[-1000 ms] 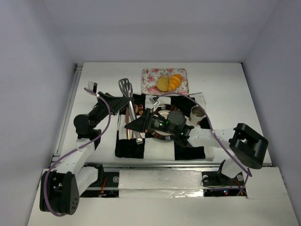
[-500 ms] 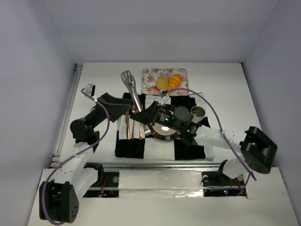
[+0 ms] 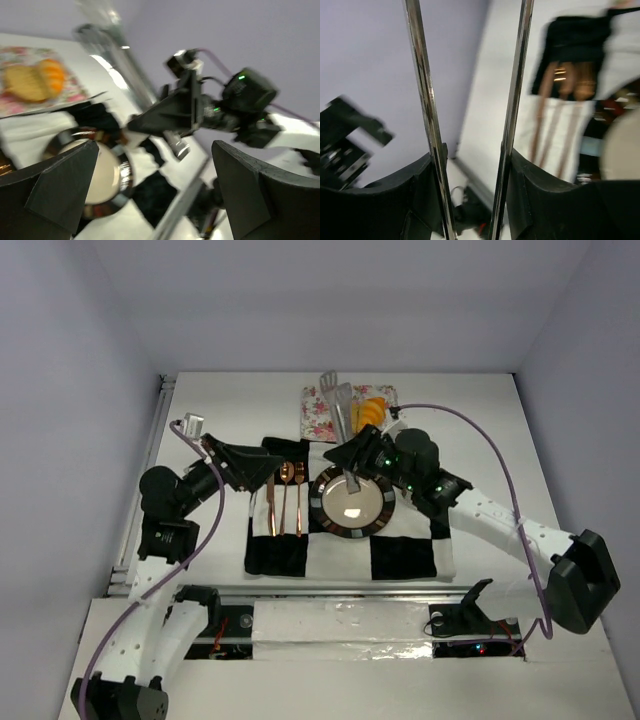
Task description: Place the bread
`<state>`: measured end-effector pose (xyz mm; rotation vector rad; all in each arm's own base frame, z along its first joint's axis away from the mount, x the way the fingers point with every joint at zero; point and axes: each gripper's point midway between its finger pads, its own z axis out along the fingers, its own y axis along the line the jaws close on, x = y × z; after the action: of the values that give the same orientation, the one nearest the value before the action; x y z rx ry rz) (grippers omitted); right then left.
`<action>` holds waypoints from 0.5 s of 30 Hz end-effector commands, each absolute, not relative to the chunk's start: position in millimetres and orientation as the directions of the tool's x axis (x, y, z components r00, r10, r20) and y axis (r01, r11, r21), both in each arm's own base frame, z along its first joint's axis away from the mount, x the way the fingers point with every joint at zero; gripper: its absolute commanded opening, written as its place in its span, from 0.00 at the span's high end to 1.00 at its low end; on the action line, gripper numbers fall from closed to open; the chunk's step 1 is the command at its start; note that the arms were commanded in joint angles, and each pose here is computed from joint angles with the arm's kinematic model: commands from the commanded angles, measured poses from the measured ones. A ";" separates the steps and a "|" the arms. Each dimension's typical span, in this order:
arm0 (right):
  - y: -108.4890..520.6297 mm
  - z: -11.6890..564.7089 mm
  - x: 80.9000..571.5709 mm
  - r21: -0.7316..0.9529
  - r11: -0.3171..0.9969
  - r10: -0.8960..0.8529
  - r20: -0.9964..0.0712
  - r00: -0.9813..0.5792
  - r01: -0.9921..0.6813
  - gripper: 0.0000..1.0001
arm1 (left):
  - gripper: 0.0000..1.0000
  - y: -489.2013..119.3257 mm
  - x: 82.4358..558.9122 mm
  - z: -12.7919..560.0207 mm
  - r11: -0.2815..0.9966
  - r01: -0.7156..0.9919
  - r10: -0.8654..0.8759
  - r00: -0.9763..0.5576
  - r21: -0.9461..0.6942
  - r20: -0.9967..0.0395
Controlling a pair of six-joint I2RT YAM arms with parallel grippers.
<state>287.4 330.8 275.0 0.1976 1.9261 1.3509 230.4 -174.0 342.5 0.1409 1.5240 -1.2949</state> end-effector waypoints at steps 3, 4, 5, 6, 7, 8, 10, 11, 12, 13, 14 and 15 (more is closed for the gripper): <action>269.2 235.4 314.8 0.720 0.681 0.462 -0.564 -0.684 -0.134 0.49 | 0.01 -148.9 241.7 271.1 0.663 0.511 -0.352 -0.431 -0.546 -0.831; 264.1 233.8 318.6 0.703 0.700 0.454 -0.572 -0.683 -0.123 0.49 | 0.01 -148.5 240.6 267.6 0.667 0.513 -0.345 -0.430 -0.541 -0.834; 254.4 229.5 327.9 0.662 0.743 0.436 -0.591 -0.679 -0.099 0.49 | 0.01 -147.6 238.5 260.6 0.674 0.515 -0.332 -0.430 -0.530 -0.840; 247.8 234.1 331.6 0.645 0.759 0.432 -0.605 -0.669 -0.093 0.49 | 0.01 -147.2 237.6 257.6 0.675 0.511 -0.331 -0.433 -0.531 -0.838; 245.3 222.7 337.6 0.617 0.783 0.411 -0.600 -0.686 -0.071 0.48 | 0.01 -146.7 236.9 254.6 0.680 0.516 -0.322 -0.429 -0.521 -0.844; 241.8 219.0 342.5 0.599 0.798 0.399 -0.600 -0.693 -0.059 0.48 | 0.01 -146.4 236.1 251.4 0.682 0.517 -0.317 -0.428 -0.517 -0.846; 232.0 208.3 357.6 0.542 0.840 0.367 -0.603 -0.708 -0.026 0.47 | 0.01 -145.4 233.5 240.7 0.686 0.509 -0.316 -0.435 -0.520 -0.843; 229.6 202.9 362.3 0.523 0.852 0.354 -0.598 -0.719 -0.015 0.47 | 0.02 -150.1 229.3 237.5 0.677 0.521 -0.308 -0.441 -0.520 -0.843; 224.6 209.4 374.0 0.493 0.870 0.343 -0.625 -0.701 -0.014 0.46 | 0.02 -151.5 226.7 235.0 0.675 0.520 -0.311 -0.443 -0.523 -0.841; 216.4 201.8 377.8 0.466 0.885 0.333 -0.612 -0.718 0.014 0.46 | 0.02 -152.0 226.0 237.3 0.679 0.521 -0.309 -0.436 -0.517 -0.845; 217.6 186.1 382.5 0.435 0.900 0.308 -0.594 -0.743 0.026 0.45 | 0.02 -153.2 224.3 240.4 0.680 0.537 -0.297 -0.421 -0.499 -0.857; 211.9 181.2 388.4 0.410 0.912 0.292 -0.593 -0.751 0.031 0.45 | 0.02 -154.1 221.7 243.2 0.678 0.545 -0.296 -0.412 -0.493 -0.862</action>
<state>381.6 233.1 196.2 0.2899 2.3020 0.6549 224.1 -153.5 227.7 0.1353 1.8456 -0.9760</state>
